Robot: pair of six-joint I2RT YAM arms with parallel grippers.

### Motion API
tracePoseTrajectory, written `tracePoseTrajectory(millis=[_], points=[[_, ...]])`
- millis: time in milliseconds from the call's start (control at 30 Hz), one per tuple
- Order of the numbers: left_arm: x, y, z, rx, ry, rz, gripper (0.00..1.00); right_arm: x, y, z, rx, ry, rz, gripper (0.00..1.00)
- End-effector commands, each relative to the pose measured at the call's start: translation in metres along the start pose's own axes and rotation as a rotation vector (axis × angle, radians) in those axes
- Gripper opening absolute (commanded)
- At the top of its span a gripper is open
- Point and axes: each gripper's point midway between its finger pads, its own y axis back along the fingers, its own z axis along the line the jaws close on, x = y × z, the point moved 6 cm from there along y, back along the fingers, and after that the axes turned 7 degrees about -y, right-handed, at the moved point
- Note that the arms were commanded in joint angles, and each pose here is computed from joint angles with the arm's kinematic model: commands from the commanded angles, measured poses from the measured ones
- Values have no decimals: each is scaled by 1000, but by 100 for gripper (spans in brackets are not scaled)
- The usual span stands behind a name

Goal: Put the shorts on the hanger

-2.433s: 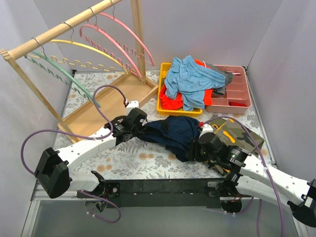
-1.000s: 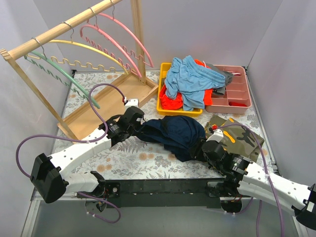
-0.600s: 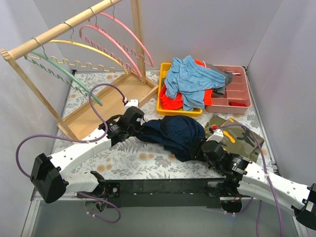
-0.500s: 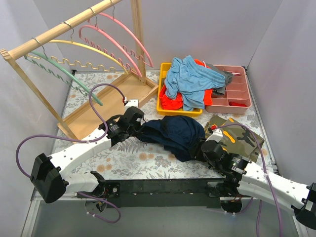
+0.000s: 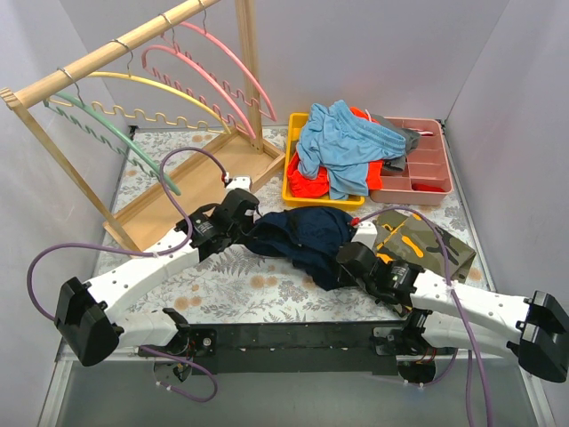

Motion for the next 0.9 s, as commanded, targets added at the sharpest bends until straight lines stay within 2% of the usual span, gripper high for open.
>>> tracePoseTrajectory(millis=[0, 33, 100, 133, 233, 267, 300, 367, 400, 467, 533, 600, 700, 733, 767, 800, 833, 867], points=[[-33, 36, 1, 43, -6, -101, 0, -54, 20, 24, 20, 43, -178, 2], [-36, 43, 4, 36, -17, -105, 0, -78, 34, 39, 5, 31, -240, 1], [-61, 69, 7, 47, -22, -189, 0, -102, 54, 46, 29, 91, -279, 1], [-67, 80, 9, 49, -29, -204, 0, -132, 77, 61, 0, 69, -353, 1], [-95, 119, 12, 86, -30, -298, 0, -172, 114, 77, -34, 115, -454, 1], [-101, 129, 13, 96, -30, -322, 0, -196, 140, 89, -83, 89, -512, 1], [-118, 151, 12, 126, -15, -381, 0, -209, 151, 95, -92, 98, -538, 1], [-133, 171, 14, 137, -37, -416, 0, -241, 184, 111, -130, 116, -603, 1], [-153, 199, 17, 152, -12, -490, 0, -249, 192, 117, -141, 126, -615, 1], [-169, 216, 19, 138, -26, -523, 0, -262, 198, 129, -131, 183, -613, 1], [-188, 249, 24, 163, -11, -611, 0, -285, 228, 137, -166, 161, -666, 1], [-192, 251, 19, 189, -15, -610, 0, -293, 234, 139, -143, 178, -678, 1], [-173, 221, 8, 221, -35, -514, 0, -286, 220, 131, -66, 187, -647, 1], [-153, 190, 2, 211, -58, -421, 0, -273, 200, 125, -16, 214, -607, 1], [-142, 177, -3, 230, -45, -385, 0, -266, 190, 113, 14, 204, -583, 1], [-131, 176, -4, 275, -33, -381, 0, -259, 177, 107, 19, 173, -555, 1], [-124, 164, -10, 309, -17, -377, 0, -231, 140, 95, 33, 210, -444, 1], [-96, 136, -16, 337, -31, -281, 0, -230, 132, 76, 44, 165, -430, 1]])
